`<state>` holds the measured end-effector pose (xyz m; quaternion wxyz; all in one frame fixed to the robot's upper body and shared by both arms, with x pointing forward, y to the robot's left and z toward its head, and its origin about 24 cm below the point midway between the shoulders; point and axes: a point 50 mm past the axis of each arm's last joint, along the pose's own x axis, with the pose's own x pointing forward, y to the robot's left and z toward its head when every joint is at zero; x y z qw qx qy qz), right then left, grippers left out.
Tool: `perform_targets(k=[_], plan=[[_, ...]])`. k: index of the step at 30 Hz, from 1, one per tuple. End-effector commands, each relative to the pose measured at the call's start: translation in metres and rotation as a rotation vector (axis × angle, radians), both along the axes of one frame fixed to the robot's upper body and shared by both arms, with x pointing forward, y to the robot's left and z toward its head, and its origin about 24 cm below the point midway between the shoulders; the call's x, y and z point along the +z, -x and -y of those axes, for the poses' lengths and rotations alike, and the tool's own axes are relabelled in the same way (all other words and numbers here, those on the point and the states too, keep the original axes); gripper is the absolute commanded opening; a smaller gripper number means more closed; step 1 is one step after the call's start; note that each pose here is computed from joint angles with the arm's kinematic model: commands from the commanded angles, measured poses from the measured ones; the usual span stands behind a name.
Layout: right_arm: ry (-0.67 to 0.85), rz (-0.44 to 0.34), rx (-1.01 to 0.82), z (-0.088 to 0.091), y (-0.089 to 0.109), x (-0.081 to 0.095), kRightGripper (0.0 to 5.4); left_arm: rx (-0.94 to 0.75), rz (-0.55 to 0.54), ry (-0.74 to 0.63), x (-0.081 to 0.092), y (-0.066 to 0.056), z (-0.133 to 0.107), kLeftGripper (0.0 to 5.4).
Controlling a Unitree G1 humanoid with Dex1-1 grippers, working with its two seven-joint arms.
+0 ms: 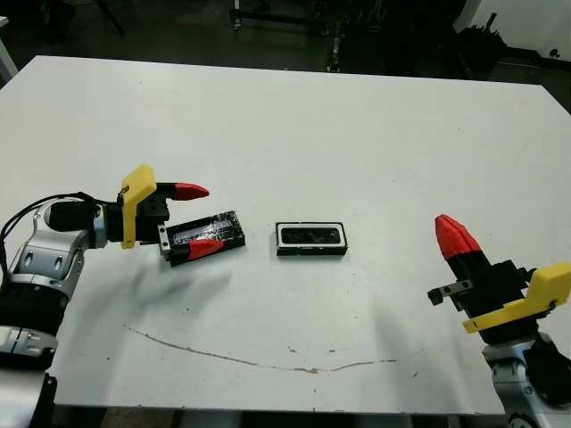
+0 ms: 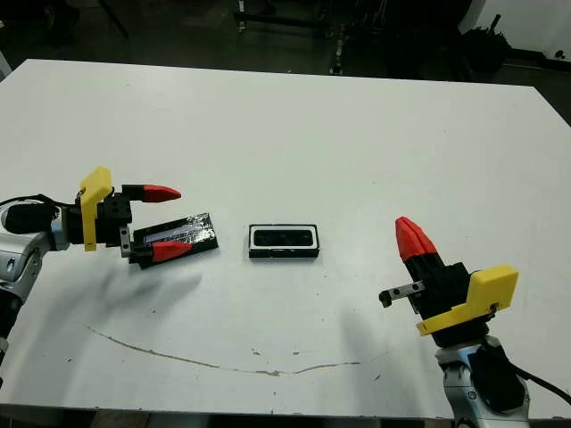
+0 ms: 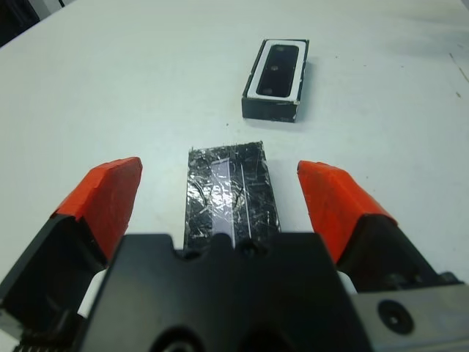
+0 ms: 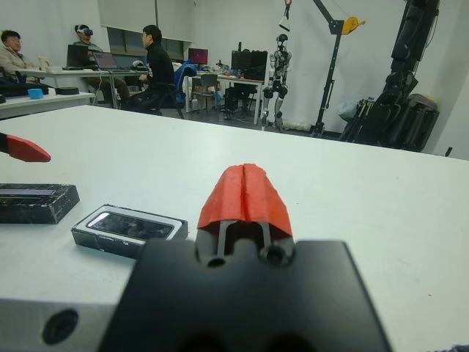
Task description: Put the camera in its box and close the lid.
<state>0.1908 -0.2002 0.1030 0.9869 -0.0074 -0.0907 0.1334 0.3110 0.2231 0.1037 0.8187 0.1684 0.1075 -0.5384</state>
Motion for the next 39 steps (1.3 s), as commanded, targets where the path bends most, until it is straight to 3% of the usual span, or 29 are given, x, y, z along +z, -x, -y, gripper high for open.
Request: perform_targets(k=[1, 31, 35, 39], plan=[[-0.006, -0.017, -0.003, 0.002, 0.001, -0.003, 0.0, 0.013, -0.017, -0.024, -0.006, 0.002, -0.002, 5.4], [0.003, -0.02, -0.004, 0.002, 0.002, -0.004, 0.0, 0.037, -0.077, -0.072, -0.022, 0.003, -0.013, 5.4], [-0.008, -0.026, 0.003, 0.001, 0.001, -0.004, 0.0, 0.036, -0.101, -0.066, -0.022, 0.003, -0.015, 5.4], [-0.005, -0.028, 0.005, 0.001, 0.001, -0.003, 0.0, 0.051, -0.19, -0.028, -0.023, 0.003, -0.018, 5.4]])
